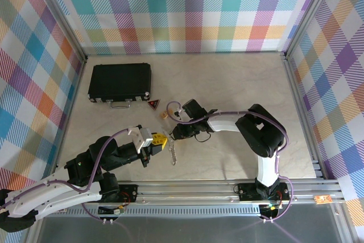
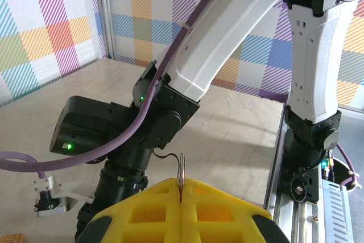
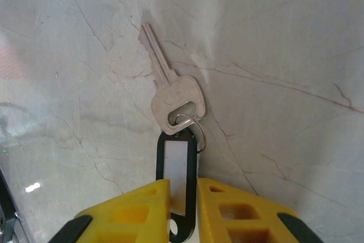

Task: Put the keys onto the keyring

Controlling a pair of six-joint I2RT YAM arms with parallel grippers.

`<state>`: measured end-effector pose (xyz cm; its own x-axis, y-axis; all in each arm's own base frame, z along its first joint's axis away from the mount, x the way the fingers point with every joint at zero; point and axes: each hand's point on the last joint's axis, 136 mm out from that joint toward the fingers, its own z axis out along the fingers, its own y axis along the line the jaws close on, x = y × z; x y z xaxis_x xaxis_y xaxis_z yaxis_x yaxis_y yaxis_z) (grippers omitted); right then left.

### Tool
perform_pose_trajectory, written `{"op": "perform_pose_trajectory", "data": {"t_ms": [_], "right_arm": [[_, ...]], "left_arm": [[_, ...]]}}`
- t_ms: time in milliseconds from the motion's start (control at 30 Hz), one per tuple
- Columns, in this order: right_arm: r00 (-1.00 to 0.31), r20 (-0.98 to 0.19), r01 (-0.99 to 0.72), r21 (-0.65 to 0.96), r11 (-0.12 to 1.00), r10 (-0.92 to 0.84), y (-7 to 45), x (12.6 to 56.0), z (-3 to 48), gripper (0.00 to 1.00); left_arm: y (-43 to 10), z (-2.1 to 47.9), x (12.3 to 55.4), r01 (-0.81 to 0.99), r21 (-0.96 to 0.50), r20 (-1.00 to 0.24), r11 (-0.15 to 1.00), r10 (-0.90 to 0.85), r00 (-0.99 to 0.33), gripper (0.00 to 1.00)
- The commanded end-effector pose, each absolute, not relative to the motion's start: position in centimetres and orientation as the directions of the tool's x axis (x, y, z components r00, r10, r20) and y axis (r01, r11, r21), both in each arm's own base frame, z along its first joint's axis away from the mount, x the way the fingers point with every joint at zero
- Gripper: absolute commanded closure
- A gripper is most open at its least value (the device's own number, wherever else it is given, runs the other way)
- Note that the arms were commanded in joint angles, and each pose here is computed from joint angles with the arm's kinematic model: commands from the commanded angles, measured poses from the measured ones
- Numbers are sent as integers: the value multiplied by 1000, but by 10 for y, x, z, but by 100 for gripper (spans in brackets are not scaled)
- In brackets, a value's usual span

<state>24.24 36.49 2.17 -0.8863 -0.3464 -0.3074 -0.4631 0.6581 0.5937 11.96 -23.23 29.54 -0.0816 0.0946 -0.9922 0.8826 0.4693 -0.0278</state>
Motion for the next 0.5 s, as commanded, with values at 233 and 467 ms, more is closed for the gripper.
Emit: {"op": "perform_pose_trajectory", "data": {"t_ms": [233, 467], "right_arm": [[-900, -262, -434, 612, 661, -349, 356, 224, 23, 91], [-913, -257, -408, 602, 686, -317, 335, 216, 28, 95]], "left_arm": [[-230, 307, 119, 882, -46, -997, 470, 37, -71, 100], [-230, 308, 119, 882, -47, -997, 470, 35, -71, 100]]}}
